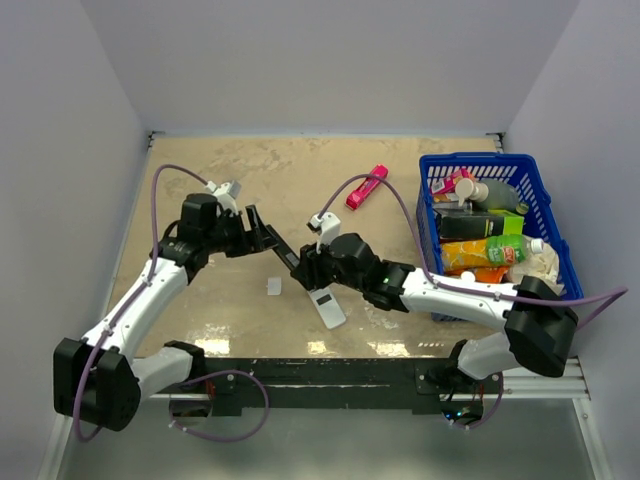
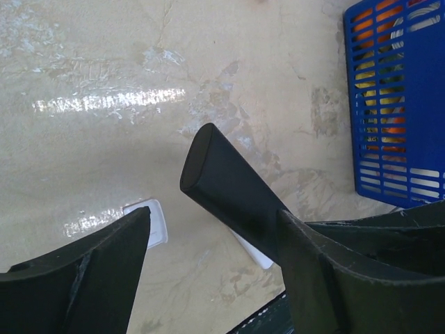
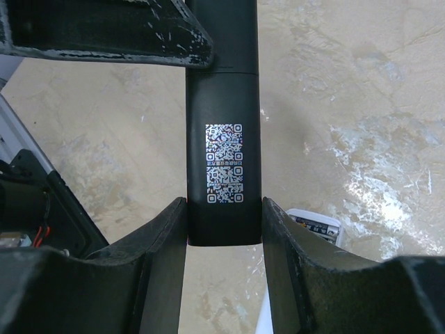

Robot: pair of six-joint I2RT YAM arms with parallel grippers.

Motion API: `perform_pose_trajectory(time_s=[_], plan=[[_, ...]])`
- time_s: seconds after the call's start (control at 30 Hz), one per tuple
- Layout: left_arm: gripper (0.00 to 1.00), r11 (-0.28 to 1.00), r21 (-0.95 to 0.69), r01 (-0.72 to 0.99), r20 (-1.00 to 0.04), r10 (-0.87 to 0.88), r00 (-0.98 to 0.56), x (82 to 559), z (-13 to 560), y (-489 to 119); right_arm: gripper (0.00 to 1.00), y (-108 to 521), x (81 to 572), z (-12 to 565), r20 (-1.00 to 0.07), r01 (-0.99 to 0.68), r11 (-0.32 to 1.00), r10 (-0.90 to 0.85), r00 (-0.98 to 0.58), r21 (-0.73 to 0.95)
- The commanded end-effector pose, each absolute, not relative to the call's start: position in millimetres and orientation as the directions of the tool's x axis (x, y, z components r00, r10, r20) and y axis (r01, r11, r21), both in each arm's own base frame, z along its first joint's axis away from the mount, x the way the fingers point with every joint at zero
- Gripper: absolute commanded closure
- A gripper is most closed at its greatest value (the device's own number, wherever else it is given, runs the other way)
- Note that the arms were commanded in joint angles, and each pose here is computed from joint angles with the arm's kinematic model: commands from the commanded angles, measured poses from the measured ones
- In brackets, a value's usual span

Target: Unload the batteries from the remote control

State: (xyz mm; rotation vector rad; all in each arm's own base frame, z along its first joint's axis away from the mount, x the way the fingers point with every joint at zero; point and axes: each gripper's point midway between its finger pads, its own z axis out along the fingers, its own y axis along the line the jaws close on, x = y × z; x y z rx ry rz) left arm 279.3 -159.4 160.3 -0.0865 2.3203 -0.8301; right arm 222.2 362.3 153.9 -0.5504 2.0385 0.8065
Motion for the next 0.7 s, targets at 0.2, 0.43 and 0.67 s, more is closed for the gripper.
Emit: perform_pose_trajectory(time_s=[0.2, 0.43, 0.67], plan=[[0.33, 0.762, -0.614, 0.203, -0.575, -0.256, -0.777, 284, 158, -168, 0.85, 372, 217, 177, -0.848, -0.655, 0.635, 0.0, -0.529, 0.409], [0.42, 0.759, -0.62, 0.197, -0.562, -0.254, -0.787, 284, 150, -170, 0.86, 370, 216, 181, -0.85, -0.655, 0.63, 0.015, -0.527, 0.417], [0.48, 0.749, -0.635, 0.19, -0.546, -0.262, -0.796, 284, 147, -172, 0.86, 365, 213, 177, -0.848, -0.654, 0.631, 0.014, -0.529, 0.418]])
